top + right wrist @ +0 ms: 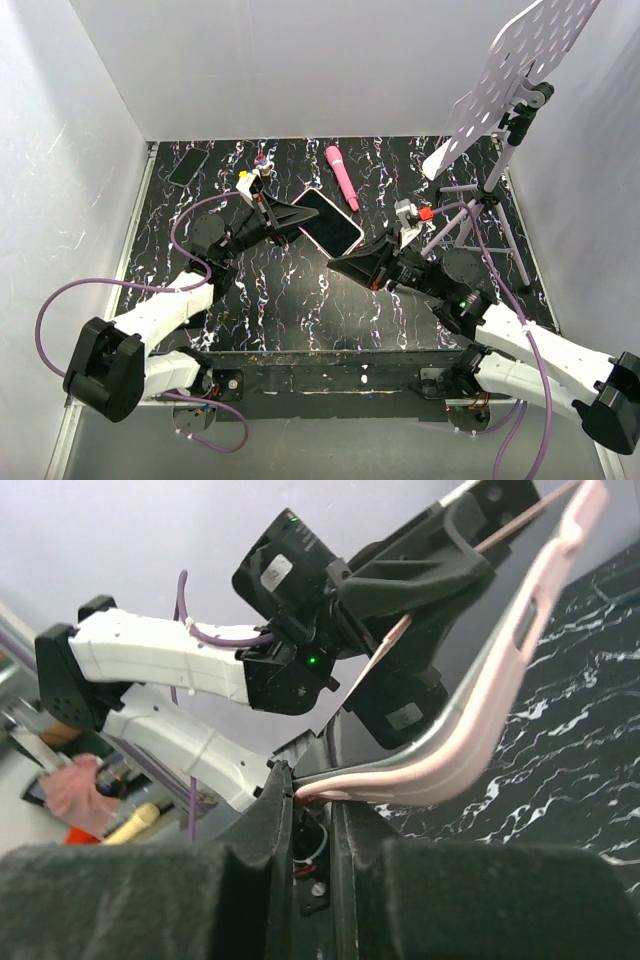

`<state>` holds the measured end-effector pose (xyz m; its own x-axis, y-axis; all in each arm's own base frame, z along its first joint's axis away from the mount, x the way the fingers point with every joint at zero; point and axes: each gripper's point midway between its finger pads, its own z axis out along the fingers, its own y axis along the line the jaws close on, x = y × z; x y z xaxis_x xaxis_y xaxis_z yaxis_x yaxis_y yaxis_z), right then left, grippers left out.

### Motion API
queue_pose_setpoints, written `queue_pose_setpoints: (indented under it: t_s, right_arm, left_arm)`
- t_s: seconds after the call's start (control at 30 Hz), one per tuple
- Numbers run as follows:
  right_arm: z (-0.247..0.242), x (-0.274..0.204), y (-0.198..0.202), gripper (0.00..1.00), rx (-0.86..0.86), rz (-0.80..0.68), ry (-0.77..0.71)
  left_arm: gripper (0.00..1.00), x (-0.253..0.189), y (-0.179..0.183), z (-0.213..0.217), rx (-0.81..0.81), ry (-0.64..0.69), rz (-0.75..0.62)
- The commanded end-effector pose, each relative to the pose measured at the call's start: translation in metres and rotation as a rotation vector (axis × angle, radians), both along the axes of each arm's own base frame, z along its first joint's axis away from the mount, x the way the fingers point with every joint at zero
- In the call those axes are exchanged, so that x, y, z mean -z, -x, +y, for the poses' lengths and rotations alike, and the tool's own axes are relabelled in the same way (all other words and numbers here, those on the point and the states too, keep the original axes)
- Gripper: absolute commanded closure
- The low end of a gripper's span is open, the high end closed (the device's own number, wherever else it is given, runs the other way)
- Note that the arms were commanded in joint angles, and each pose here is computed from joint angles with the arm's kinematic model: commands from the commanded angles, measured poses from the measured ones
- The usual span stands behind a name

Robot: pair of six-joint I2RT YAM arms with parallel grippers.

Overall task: Take the phone out of the phone case
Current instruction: Remove the phone case from the phone.

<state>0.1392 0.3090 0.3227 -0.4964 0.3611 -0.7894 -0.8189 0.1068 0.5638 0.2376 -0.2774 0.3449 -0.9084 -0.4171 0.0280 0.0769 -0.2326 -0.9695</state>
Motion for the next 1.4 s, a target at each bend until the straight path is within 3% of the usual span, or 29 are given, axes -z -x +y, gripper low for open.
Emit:
queue_pose_setpoints:
  t_s: [0.0, 0.17, 0.33, 0.57, 0.67, 0.73, 0.83, 0.93, 1.17, 1.37]
  right_arm:
    - [0.016, 0.008, 0.009, 0.99, -0.079, -0.267, 0.127]
    - [0.028, 0.017, 0.009, 0.99, -0.138, -0.284, 0.163]
    - [0.030, 0.021, -0.007, 0.99, -0.080, -0.230, 0.182]
    - [-0.006, 0.062, -0.050, 0.99, 0.258, 0.231, 0.172]
    - [-0.011, 0.072, -0.040, 0.99, 0.202, 0.432, 0.051]
    - [-0.003, 0.078, -0.029, 0.99, 0.126, 0.494, 0.064]
    - [0.006, 0.079, -0.012, 0.97, 0.030, 0.494, 0.143]
    - [0.002, 0.065, 0.000, 0.79, 0.005, 0.444, 0.171]
    - [-0.030, 0.040, 0.012, 0.58, 0.079, 0.426, 0.146]
    - [-0.040, -0.001, 0.014, 0.53, 0.077, 0.420, 0.052]
  left_arm:
    - [1.00, -0.047, 0.031, 0.000, 0.135, 0.094, 0.016]
    - [1.00, -0.055, 0.042, 0.002, 0.175, 0.105, -0.025]
    - [1.00, -0.048, 0.047, 0.002, 0.182, 0.075, -0.036]
    - [1.00, -0.051, 0.046, 0.003, 0.166, 0.095, -0.088]
    - [1.00, -0.061, 0.046, 0.006, 0.149, 0.127, -0.133]
    - [1.00, -0.066, 0.045, 0.005, 0.142, 0.130, -0.168]
    - [1.00, -0.066, 0.042, 0.002, 0.112, 0.076, -0.240]
    - [1.00, -0.053, 0.033, 0.000, 0.053, -0.026, -0.271]
    - [1.00, -0.021, 0.005, 0.002, -0.014, -0.152, -0.273]
    - [1.00, 0.000, 0.003, 0.000, 0.003, -0.243, -0.271]
